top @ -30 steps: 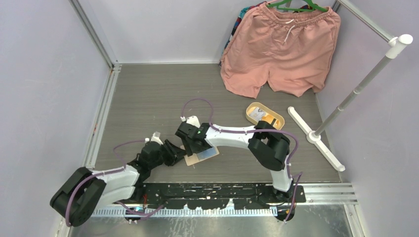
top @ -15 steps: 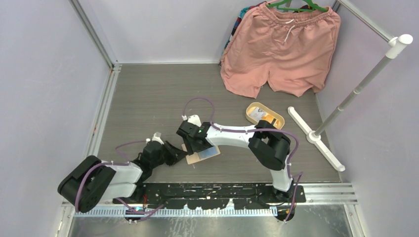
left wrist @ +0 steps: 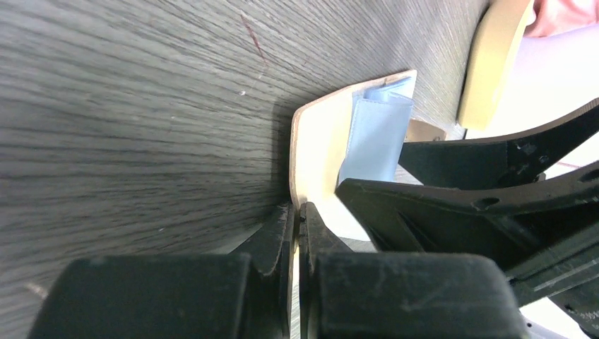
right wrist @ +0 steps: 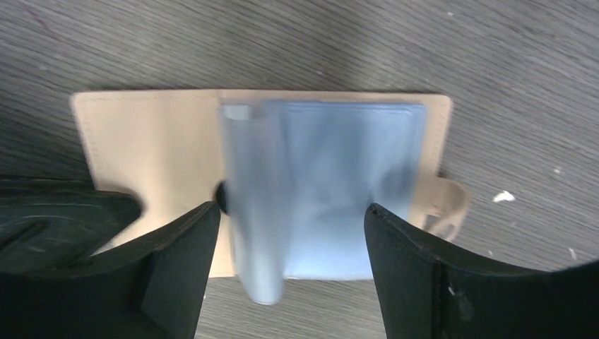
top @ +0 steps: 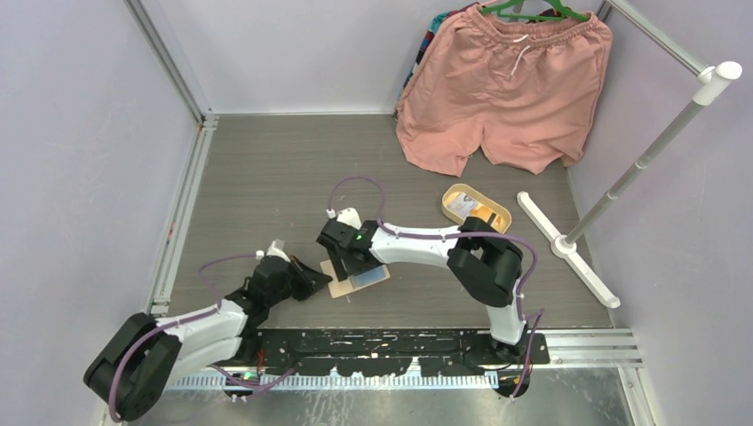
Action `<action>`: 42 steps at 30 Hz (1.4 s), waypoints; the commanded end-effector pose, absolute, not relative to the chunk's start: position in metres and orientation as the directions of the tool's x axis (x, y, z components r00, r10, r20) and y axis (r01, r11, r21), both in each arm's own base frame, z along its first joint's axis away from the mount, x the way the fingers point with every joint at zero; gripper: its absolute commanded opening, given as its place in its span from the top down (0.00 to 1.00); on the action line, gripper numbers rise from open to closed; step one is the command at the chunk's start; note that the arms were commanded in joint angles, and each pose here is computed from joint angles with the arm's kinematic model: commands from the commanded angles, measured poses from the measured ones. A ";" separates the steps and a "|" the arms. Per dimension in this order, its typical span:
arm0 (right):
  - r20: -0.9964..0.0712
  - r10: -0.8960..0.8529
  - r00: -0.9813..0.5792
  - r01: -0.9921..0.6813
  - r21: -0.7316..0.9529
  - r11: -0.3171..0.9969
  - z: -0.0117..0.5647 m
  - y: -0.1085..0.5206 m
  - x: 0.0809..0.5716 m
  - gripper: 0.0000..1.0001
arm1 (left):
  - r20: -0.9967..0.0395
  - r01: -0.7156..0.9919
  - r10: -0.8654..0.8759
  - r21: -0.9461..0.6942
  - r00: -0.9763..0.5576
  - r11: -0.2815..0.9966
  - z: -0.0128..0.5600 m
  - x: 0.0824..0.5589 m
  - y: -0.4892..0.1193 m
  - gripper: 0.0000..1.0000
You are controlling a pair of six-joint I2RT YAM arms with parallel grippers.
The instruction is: Take the credit cards out of the card holder
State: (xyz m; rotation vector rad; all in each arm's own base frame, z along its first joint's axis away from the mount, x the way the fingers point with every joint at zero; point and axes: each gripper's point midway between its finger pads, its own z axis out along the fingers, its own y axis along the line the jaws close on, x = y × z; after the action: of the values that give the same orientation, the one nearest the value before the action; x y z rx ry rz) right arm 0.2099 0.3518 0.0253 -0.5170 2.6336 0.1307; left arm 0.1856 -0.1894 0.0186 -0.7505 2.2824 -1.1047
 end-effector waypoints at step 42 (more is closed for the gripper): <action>-0.710 0.003 -0.705 -0.103 0.106 0.989 0.131 0.293 0.248 0.11 | -0.461 -0.026 -0.301 -0.513 -0.835 0.858 0.128 0.203 -0.176 1.00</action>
State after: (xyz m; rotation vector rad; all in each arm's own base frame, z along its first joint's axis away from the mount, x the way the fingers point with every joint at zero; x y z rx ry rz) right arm 0.2191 0.3389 0.0937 -0.3507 2.4810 0.2429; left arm 0.2053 -0.1859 0.1148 -0.3917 2.4178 -0.8118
